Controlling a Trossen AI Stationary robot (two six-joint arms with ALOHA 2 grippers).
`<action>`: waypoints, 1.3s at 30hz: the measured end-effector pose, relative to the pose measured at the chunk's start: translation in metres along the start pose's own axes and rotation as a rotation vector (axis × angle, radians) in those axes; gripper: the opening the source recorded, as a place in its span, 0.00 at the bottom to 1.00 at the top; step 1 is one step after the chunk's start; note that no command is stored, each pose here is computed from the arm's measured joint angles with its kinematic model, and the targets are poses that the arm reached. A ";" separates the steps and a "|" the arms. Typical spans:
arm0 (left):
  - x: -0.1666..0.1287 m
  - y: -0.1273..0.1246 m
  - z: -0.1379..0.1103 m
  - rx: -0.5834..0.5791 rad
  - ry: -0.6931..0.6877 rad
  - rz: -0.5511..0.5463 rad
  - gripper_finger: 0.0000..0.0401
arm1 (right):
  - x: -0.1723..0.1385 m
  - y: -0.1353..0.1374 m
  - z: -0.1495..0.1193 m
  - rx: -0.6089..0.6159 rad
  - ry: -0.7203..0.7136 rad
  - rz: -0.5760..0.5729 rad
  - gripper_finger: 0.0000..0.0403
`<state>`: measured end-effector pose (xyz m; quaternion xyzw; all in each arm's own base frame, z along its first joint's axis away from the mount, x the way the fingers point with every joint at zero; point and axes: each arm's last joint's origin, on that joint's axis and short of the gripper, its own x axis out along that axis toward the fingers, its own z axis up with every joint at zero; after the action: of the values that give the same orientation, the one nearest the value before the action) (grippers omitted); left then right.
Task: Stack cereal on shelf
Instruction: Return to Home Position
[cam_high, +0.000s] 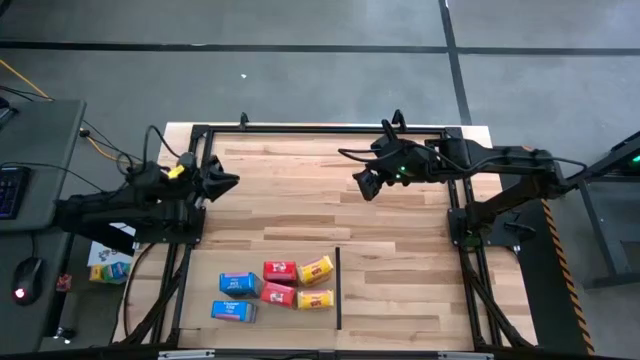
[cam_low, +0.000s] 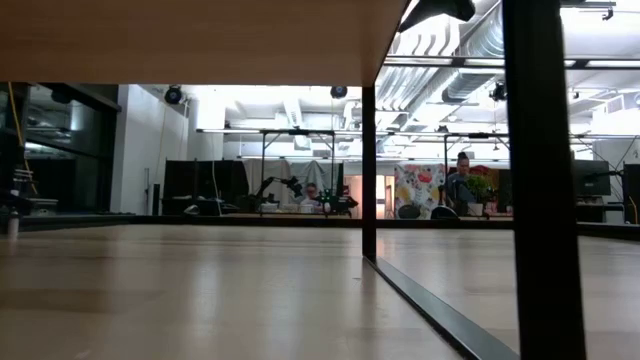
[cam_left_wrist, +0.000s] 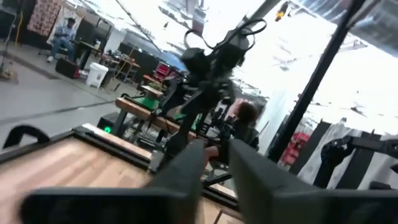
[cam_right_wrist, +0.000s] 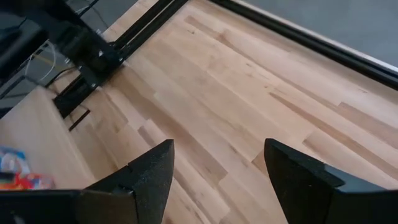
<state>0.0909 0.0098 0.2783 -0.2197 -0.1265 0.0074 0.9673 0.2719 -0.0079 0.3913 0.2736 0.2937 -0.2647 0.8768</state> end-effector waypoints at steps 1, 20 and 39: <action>0.000 0.003 -0.006 -0.019 -0.007 0.001 0.12 | -0.001 0.000 0.000 -0.009 0.006 0.009 0.59; -0.012 0.036 -0.071 -0.096 -0.114 0.066 0.00 | -0.080 -0.022 -0.026 -0.262 0.115 0.150 0.05; -0.012 0.030 -0.074 -0.227 -0.099 0.036 0.00 | -0.066 -0.099 -0.111 -0.130 -0.305 0.522 0.00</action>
<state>0.0990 0.0046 0.1982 -0.3295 -0.1704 0.0211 0.9284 0.1233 0.0122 0.3275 0.2404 0.0946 -0.0491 0.9648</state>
